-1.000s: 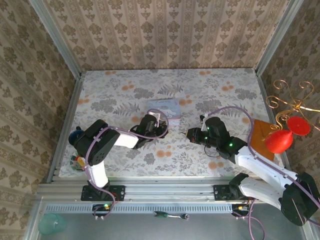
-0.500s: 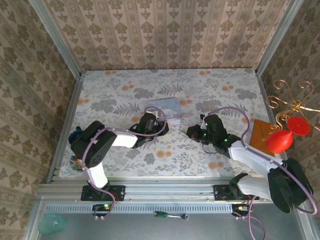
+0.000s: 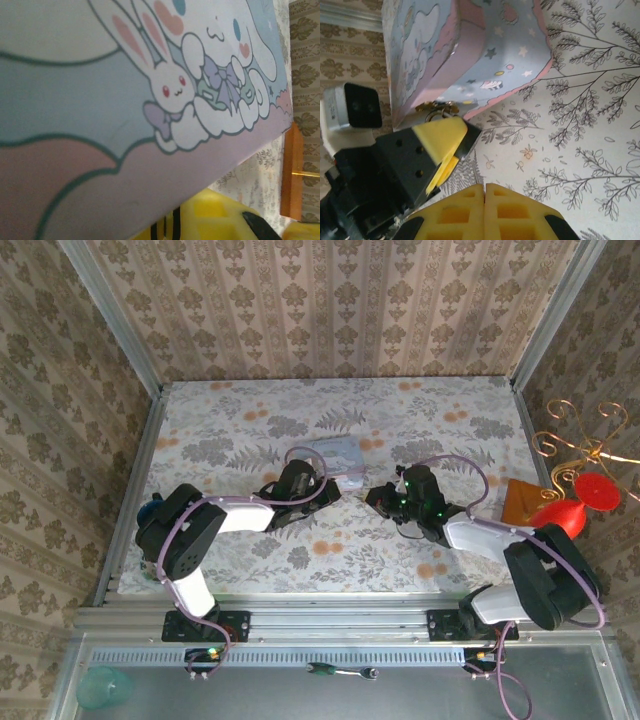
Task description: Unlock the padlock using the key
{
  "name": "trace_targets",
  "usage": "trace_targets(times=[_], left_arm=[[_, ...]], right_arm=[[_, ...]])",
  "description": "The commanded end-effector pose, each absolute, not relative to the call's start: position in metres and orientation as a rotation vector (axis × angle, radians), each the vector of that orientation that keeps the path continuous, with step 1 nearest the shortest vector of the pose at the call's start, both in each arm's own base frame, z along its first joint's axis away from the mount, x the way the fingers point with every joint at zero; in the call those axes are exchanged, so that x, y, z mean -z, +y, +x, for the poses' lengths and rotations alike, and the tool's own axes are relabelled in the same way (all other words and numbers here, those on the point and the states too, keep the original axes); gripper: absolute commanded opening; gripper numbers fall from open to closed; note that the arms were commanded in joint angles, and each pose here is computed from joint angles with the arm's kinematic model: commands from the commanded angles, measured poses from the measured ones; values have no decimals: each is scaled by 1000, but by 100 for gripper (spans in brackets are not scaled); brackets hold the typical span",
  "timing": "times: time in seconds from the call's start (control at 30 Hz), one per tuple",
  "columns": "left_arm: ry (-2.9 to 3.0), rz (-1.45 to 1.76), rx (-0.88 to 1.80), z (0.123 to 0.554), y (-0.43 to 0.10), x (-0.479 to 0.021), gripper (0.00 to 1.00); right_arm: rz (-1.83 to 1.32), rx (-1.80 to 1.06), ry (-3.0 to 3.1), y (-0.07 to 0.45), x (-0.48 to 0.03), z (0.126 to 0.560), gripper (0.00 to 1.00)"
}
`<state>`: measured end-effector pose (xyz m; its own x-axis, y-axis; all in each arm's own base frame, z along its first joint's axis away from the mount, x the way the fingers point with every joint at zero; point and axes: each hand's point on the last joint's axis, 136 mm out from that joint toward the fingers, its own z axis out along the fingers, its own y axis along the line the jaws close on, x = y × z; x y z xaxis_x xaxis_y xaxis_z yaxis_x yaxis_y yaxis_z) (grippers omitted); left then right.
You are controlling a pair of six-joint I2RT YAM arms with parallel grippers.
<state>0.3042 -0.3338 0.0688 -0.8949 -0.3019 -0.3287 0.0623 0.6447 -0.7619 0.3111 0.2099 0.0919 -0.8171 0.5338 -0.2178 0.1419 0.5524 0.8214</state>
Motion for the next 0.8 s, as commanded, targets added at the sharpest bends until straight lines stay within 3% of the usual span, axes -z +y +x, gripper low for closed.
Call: trace_targets(times=[0.0,0.77], left_arm=[[2349,-224,1326,308,-349,-112,0],[2180,-503,1402,325,-332,-135,0]], right_arm=[[613,-1270,2331,213,-84,313,0],[679,-1457,2223,222,-88,324,0]])
